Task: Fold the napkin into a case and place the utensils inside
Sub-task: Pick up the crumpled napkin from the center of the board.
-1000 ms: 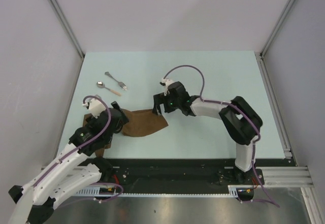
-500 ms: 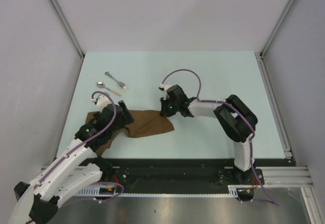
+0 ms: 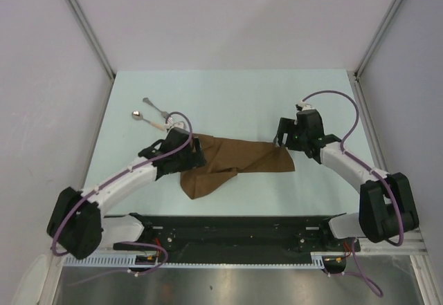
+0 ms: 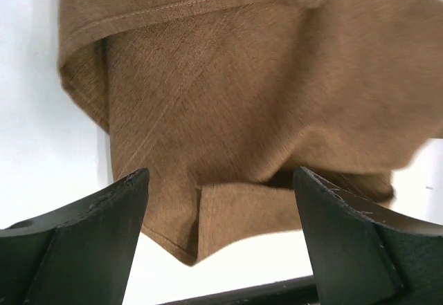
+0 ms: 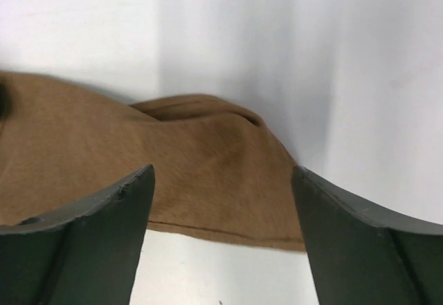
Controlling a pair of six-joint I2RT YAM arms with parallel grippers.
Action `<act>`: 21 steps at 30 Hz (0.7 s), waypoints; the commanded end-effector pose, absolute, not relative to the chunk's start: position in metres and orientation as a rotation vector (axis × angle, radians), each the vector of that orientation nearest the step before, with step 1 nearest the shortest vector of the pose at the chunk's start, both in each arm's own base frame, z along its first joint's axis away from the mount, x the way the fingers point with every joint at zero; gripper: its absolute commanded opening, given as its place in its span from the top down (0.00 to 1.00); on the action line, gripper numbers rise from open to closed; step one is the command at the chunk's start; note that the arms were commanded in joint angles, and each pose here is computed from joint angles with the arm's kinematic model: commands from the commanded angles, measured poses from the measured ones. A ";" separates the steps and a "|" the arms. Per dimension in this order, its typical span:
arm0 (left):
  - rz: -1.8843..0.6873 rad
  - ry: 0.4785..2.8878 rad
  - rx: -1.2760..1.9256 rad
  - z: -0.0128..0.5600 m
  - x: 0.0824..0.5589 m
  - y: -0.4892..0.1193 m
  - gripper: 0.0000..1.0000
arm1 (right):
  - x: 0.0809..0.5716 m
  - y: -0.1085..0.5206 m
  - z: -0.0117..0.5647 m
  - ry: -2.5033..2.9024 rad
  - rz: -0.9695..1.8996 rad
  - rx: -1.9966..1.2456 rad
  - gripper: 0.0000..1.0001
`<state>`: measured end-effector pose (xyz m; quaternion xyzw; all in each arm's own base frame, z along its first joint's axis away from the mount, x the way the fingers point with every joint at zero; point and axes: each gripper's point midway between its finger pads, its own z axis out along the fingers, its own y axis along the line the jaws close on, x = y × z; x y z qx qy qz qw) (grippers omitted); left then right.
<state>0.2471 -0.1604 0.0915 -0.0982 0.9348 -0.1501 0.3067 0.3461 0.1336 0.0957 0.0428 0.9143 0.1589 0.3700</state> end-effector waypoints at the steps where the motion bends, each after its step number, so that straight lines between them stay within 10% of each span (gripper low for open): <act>1: -0.390 2.505 -0.194 0.093 0.272 -0.177 0.12 | 0.323 0.088 0.090 2.388 0.146 0.282 0.14; 8: -0.254 2.527 -0.049 0.084 0.309 -0.184 0.38 | 0.302 0.080 0.067 2.475 0.136 0.359 0.18; 21: -0.113 2.559 0.048 0.079 0.371 -0.215 0.31 | 0.278 0.080 0.047 2.522 0.153 0.365 0.32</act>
